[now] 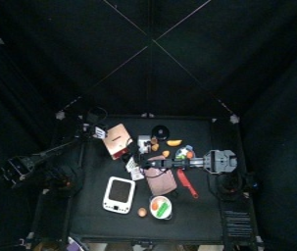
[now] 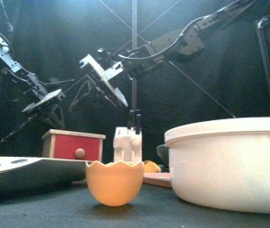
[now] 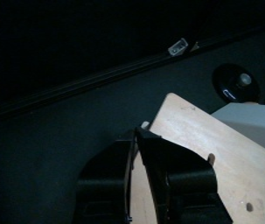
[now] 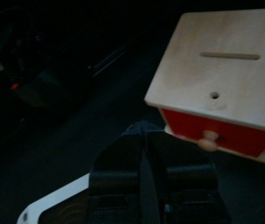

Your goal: Grab eggshell half in lower half of table

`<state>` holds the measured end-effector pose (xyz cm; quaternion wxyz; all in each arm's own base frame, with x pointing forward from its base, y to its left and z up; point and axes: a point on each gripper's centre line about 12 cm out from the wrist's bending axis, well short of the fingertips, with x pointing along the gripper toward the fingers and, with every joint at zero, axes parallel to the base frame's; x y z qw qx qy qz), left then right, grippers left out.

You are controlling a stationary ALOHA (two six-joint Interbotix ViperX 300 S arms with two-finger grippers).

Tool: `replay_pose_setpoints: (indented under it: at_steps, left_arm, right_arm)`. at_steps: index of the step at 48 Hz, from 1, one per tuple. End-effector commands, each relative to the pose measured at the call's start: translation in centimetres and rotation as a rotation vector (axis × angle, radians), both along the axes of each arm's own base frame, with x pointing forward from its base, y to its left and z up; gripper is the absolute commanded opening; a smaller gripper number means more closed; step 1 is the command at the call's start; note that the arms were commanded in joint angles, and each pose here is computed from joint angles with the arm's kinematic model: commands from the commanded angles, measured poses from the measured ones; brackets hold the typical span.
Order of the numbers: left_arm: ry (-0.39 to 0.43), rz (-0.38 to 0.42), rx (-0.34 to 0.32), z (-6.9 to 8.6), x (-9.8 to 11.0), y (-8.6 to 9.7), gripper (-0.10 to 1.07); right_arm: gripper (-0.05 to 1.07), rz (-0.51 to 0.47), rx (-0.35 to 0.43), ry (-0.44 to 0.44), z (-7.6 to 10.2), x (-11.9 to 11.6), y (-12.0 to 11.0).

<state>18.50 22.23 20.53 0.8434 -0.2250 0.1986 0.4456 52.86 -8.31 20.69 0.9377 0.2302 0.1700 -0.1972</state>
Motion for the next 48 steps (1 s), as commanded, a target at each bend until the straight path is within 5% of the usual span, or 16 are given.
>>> replay_pose_setpoints:
  at_steps: [1, 6, 16, 26, 34, 48]
  left_arm:
    - [-0.005, -0.036, 0.034, 0.8, 0.3, -0.5, 0.55]
    - [-0.007, -0.083, 0.066, 1.4, 0.6, -1.7, 0.55]
    - [-0.034, -0.287, 0.153, 2.6, 1.7, -6.9, 0.55]
    - [-0.06, -0.484, 0.165, 1.8, 2.1, -12.1, 0.55]
    - [-0.066, -0.617, 0.16, 0.9, 1.9, -15.4, 0.55]
    - [-0.082, -0.821, 0.184, 0.8, 2.4, -19.1, 0.55]
  right_arm:
    - [0.39, 0.036, 0.004, -0.07, 3.9, -0.8, 0.6]
    - [0.39, 0.135, 0.047, -0.053, 4.1, -2.1, 2.4]
    - [0.39, 0.375, 0.153, 0.002, 3.8, -5.7, 7.4]
    - [0.41, 0.554, 0.233, 0.104, 0.8, -8.1, 11.9]
    - [0.43, 0.59, 0.254, 0.168, -1.4, -9.2, 13.6]
    - [0.59, 0.626, 0.233, 0.172, -1.7, -8.6, 16.0]
